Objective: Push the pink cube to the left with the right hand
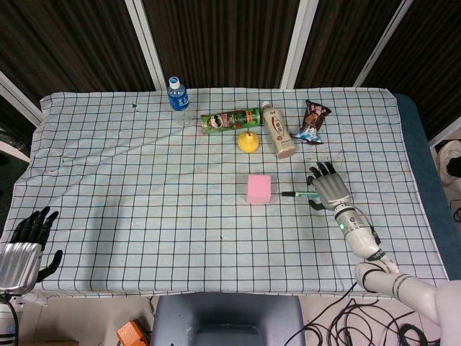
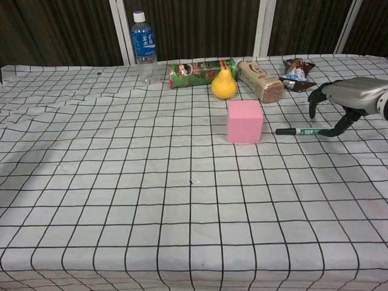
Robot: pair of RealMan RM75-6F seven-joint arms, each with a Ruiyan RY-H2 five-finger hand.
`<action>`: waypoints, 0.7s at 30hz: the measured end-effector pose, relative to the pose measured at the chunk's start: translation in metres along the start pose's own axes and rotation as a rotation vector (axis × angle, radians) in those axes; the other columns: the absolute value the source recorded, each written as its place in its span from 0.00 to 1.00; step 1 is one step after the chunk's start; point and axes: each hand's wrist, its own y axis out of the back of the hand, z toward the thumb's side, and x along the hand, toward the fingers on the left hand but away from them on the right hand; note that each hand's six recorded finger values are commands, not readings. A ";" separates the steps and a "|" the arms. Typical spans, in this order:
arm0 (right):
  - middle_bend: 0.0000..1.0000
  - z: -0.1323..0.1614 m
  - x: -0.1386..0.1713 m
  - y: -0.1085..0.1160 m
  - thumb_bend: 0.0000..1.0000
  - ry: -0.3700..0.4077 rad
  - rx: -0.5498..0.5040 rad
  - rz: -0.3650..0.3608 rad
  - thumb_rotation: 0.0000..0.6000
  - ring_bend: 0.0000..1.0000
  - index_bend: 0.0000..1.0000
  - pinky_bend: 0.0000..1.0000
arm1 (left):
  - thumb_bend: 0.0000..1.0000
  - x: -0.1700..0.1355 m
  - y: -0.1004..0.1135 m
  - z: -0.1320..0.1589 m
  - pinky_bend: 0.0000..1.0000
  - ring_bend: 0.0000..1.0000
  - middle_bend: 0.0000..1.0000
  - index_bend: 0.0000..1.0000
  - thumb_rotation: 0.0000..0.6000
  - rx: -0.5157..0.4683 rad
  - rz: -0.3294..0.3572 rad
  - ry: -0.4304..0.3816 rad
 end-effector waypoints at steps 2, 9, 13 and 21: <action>0.25 0.000 0.000 0.001 0.45 -0.001 -0.001 -0.002 1.00 0.04 0.50 0.00 | 0.40 0.001 -0.001 0.001 0.13 0.00 0.00 0.00 1.00 0.000 -0.003 -0.003; 0.27 0.000 -0.002 -0.004 0.45 -0.006 0.006 0.005 1.00 0.05 0.52 0.00 | 0.40 0.001 -0.001 0.000 0.13 0.00 0.00 0.00 1.00 0.000 -0.008 0.001; 0.27 0.004 -0.006 -0.008 0.46 -0.006 0.001 0.013 1.00 0.06 0.53 0.00 | 0.40 0.000 0.000 -0.001 0.13 0.00 0.00 0.00 1.00 -0.001 -0.002 0.004; 0.30 0.012 -0.009 -0.007 0.48 0.004 0.010 0.005 1.00 0.08 0.56 0.00 | 0.40 0.001 0.001 -0.003 0.13 0.00 0.00 0.00 1.00 -0.005 -0.001 0.007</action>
